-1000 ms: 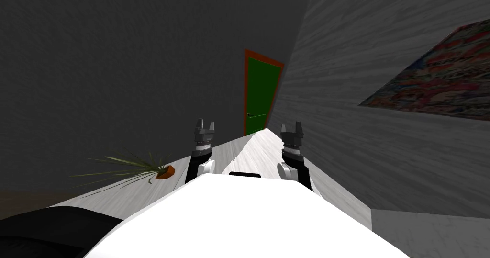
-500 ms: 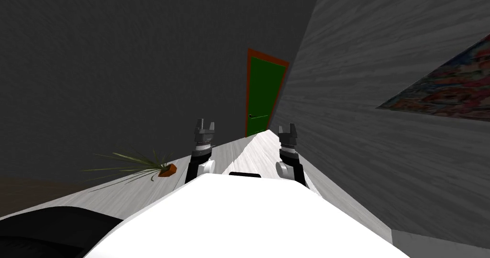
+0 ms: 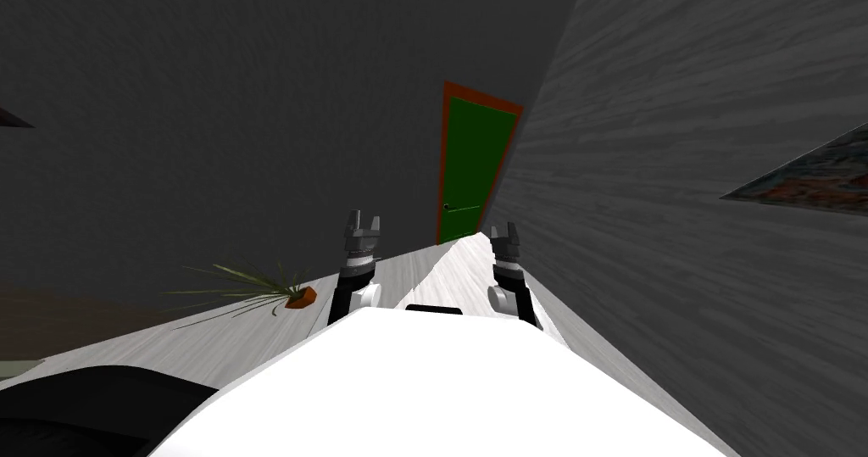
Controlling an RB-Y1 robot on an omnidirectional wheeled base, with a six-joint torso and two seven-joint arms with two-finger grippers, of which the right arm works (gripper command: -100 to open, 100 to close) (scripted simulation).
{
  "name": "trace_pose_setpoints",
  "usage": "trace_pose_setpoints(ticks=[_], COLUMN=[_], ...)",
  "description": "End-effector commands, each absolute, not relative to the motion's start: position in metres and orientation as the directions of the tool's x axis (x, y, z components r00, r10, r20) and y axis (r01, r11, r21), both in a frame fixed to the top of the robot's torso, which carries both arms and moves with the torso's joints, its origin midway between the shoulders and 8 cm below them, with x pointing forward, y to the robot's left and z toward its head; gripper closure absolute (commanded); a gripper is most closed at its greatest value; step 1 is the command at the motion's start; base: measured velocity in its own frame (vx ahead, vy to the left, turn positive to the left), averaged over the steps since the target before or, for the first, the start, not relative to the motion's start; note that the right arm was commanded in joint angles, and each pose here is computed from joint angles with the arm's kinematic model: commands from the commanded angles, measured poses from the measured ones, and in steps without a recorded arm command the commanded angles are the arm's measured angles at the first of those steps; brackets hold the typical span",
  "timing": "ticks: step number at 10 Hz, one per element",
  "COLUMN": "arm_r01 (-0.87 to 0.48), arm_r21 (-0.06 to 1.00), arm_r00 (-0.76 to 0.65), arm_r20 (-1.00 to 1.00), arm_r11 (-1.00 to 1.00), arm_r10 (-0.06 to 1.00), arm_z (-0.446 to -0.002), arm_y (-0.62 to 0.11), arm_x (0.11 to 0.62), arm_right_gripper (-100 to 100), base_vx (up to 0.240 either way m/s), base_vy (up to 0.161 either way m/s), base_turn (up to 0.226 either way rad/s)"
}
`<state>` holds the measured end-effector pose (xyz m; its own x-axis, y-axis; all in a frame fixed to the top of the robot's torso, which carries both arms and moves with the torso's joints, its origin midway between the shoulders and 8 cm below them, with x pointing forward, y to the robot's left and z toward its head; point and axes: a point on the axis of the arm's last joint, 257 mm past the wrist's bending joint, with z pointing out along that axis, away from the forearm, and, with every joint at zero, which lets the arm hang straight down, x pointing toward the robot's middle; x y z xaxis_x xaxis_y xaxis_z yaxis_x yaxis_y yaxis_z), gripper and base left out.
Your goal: Pull the door open
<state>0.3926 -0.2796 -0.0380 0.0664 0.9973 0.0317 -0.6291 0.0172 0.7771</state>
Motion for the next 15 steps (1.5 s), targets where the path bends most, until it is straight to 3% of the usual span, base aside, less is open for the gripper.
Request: trace_pose_setpoints(ticks=[1, 15], arm_r01=[-0.614, -0.454], arm_r21=[0.789, 0.890], arm_r00=[0.067, 0.097], arm_r20=[0.029, 0.009], arm_r11=[0.019, 0.036], arm_r10=[0.997, 0.995], arm_z=[-0.051, -0.160], arm_y=[-0.280, -0.306], arm_x=[0.399, 0.451], arm_right_gripper=[-100, -100], base_vx=[0.082, 0.088], base_vy=[-0.035, -0.050], base_turn=[0.127, 0.124])
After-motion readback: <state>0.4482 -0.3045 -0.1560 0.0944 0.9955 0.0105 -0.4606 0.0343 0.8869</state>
